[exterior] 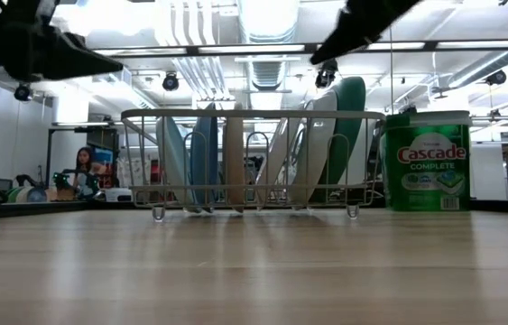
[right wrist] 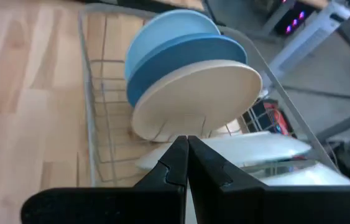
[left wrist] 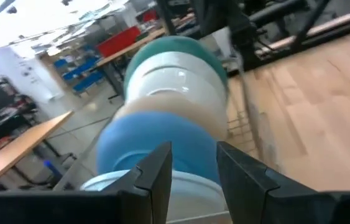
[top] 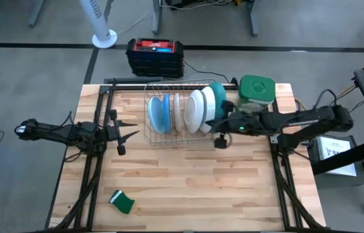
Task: Sort dishes
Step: Return to Home Position
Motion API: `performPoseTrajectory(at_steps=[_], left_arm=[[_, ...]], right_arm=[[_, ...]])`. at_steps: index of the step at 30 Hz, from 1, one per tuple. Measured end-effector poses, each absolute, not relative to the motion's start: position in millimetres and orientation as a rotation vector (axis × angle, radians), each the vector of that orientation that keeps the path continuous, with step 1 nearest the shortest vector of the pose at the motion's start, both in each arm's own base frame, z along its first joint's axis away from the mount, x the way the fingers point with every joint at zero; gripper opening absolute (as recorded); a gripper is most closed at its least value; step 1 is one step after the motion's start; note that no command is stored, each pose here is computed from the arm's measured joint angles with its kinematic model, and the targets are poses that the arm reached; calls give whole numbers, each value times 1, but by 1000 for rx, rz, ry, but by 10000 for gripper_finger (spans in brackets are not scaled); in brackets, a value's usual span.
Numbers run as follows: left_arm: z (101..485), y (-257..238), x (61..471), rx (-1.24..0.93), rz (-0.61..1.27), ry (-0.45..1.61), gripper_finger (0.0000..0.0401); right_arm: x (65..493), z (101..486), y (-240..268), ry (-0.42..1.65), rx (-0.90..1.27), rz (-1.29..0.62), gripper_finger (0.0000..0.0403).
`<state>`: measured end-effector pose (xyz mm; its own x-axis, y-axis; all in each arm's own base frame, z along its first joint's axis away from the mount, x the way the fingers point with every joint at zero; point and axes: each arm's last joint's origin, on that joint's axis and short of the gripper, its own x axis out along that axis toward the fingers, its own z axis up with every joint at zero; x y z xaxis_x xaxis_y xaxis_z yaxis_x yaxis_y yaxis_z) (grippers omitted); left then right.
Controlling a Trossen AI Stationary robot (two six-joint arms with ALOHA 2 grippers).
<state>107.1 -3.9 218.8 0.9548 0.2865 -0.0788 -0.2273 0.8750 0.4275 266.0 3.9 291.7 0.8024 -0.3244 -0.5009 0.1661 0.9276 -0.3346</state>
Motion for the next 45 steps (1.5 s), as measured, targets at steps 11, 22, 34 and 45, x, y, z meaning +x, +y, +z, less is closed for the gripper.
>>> performPoseTrajectory(at_steps=[11,22,34,45], left_arm=[[218,-4,107,426,266,119,116],[221,-4,108,406,274,86,116],[220,-2,108,336,361,97,116],[221,3,110,324,573,111,116]], right_arm=[[178,258,2,247,-341,-165,0],[125,237,4,63,-342,-55,0],[100,203,4,1,-266,-26,0],[96,172,6,-30,-272,60,0]])
